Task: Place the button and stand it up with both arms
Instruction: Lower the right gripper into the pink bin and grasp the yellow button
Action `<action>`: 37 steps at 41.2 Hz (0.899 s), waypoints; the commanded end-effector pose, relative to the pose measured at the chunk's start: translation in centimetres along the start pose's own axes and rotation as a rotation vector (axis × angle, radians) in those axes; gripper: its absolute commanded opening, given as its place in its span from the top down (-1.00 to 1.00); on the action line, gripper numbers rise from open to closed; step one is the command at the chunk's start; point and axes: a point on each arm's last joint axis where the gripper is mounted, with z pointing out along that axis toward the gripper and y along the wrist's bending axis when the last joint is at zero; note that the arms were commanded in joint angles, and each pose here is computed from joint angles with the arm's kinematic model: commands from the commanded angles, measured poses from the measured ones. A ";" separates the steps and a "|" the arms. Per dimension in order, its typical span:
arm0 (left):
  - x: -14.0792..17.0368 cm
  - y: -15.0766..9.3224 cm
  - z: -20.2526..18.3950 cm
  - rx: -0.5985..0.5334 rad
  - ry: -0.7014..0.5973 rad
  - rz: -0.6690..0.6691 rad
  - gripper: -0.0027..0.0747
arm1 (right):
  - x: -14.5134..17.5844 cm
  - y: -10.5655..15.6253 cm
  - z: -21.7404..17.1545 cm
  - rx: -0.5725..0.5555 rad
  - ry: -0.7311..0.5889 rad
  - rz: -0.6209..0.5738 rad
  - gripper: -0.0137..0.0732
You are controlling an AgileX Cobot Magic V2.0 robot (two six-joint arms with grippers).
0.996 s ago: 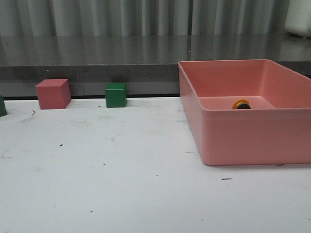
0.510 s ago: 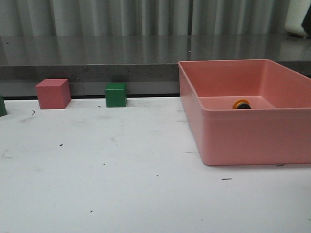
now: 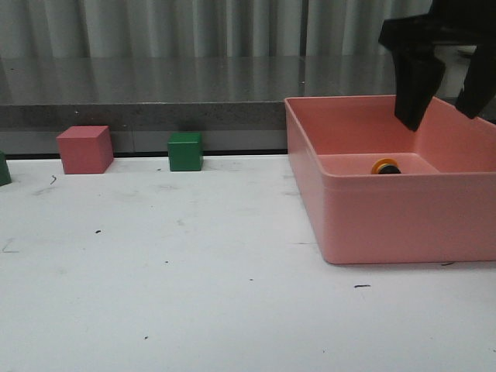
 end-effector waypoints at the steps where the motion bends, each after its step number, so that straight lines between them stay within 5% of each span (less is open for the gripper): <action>1: -1.5 -0.1 -0.2 0.010 -0.094 0.000 -0.34 | -1.8 -0.6 -0.4 0.075 -0.058 0.024 -0.61; 20: -1.5 -0.1 -0.2 0.011 -0.094 -0.002 -0.34 | -6.1 -0.7 5.9 0.108 -0.009 0.093 -0.61; 37: -1.6 -0.1 -0.2 0.012 -0.102 -0.002 -0.34 | -6.7 -0.8 9.9 0.099 0.073 0.130 -0.61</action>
